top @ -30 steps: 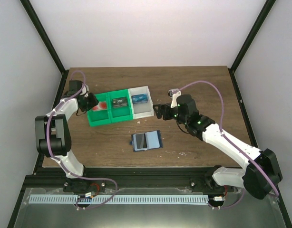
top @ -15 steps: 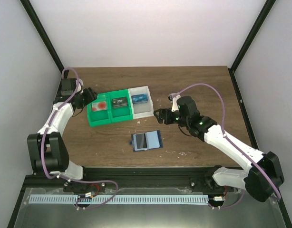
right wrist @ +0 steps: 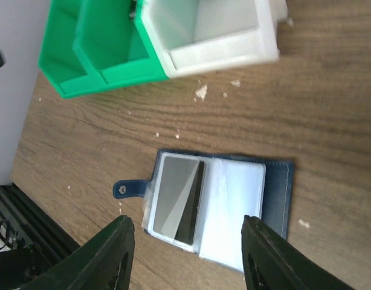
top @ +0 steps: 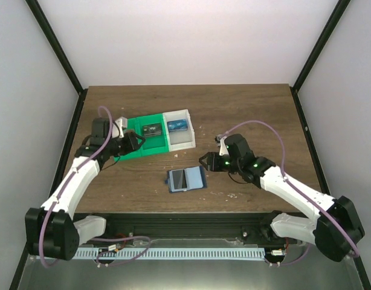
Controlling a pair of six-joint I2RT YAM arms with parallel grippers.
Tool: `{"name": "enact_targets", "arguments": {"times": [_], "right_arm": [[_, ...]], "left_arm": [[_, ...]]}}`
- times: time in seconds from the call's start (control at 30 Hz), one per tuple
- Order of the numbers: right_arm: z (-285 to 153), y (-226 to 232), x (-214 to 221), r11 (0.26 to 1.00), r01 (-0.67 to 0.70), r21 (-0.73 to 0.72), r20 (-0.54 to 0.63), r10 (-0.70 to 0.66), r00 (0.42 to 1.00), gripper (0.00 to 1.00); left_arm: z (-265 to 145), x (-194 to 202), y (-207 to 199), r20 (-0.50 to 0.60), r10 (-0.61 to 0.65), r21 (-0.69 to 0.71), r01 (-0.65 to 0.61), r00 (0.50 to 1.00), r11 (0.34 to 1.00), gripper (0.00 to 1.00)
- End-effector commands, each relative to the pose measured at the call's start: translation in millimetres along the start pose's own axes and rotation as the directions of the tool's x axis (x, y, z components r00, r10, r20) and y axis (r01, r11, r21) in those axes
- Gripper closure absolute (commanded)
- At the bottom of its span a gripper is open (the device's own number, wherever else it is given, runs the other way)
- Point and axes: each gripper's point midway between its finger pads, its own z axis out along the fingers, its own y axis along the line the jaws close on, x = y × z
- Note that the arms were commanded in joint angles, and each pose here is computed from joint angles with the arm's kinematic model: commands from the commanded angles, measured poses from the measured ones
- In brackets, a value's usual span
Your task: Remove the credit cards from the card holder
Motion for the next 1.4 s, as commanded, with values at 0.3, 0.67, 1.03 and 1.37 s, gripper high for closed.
{"name": "enact_targets", "arguments": {"times": [0.3,0.67,1.03,1.37], "right_arm": [[41.5,-29.1,52.4,0.996,-0.069,0.051,-0.161,0.077,0.984,0.58],[67.3,-48.6,78.7,0.993,-0.070,0.092,-0.228,0.089,0.970,0.58],[82.5,-50.4,86.2,0.996,-0.060,0.064,-0.257,0.074,0.963,0.64],[84.2,-30.8,84.2,0.996,-0.082,-0.035,-0.277,0.069,0.958,0.77]], "left_arm": [[23.1,93.0,-63.5,-0.175,0.030,0.234,0.012,0.984,0.972,0.61],[63.9,156.4,-50.3,-0.306,0.018,0.213,0.050,0.952,0.976,0.66],[81.0,185.0,-12.4,-0.355,-0.013,0.120,0.059,0.935,0.991,0.70],[90.9,197.5,2.3,-0.381,-0.022,0.088,0.059,0.925,0.994,0.76]]}}
